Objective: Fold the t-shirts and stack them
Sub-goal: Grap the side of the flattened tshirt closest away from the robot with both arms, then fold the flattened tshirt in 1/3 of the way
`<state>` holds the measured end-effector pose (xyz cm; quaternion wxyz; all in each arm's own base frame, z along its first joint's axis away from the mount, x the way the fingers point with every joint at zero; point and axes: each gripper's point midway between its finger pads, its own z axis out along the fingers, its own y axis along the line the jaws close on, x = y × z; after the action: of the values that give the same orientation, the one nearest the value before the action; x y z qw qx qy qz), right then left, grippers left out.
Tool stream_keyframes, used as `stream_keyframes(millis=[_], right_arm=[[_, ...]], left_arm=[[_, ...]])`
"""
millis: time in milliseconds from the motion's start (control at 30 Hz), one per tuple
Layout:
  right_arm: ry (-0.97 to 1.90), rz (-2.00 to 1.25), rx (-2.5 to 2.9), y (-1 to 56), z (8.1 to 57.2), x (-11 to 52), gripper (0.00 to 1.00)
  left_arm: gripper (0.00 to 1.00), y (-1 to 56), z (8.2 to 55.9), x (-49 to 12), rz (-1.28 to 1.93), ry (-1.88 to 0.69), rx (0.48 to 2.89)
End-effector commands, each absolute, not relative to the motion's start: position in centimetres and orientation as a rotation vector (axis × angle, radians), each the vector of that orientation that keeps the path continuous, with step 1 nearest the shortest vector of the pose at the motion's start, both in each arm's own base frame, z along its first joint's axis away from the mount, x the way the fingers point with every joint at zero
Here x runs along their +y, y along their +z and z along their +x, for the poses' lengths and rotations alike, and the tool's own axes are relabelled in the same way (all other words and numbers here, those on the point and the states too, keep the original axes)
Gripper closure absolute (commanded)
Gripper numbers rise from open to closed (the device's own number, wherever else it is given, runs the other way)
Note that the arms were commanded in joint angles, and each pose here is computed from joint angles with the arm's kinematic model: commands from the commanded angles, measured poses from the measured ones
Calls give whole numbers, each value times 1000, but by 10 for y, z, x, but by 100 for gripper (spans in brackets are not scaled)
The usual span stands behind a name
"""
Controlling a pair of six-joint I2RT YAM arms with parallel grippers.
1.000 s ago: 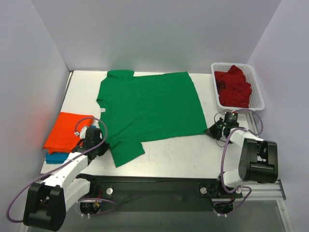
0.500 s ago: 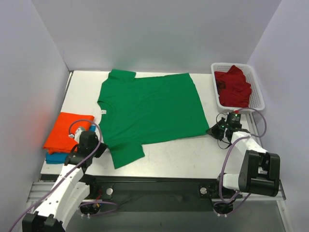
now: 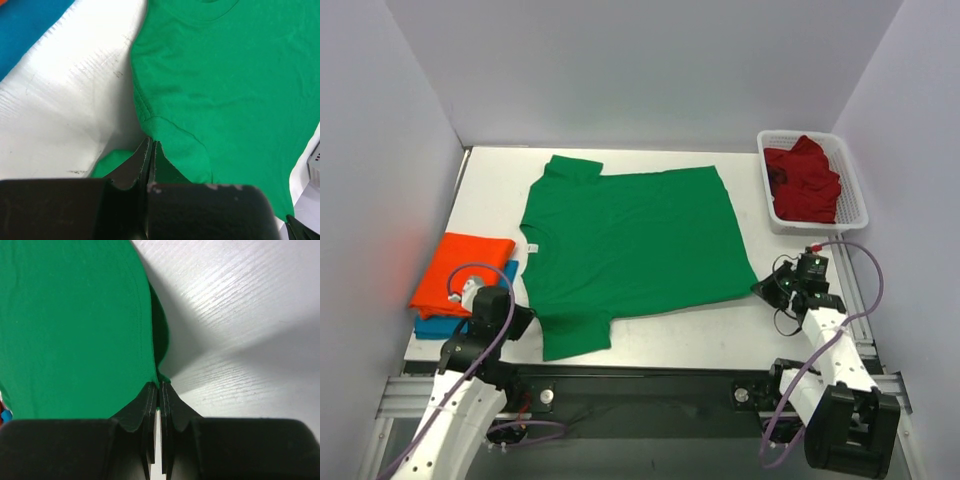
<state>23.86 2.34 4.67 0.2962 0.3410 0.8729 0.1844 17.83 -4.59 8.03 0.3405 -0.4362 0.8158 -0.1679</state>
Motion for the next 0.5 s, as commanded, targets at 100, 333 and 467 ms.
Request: stream_keyframes(millis=[100,333,467], right_arm=[[480,799,2364,73,261,21,100],[454,742,2444,80,309,29,100],[438,752,2482,77,333,28,100]], left_arm=[[100,123,219,-52,-1084,-502,2014],[100,133,274,-60,-1103,-441,2054],[100,144,300,-62,-1110,-438,2042]])
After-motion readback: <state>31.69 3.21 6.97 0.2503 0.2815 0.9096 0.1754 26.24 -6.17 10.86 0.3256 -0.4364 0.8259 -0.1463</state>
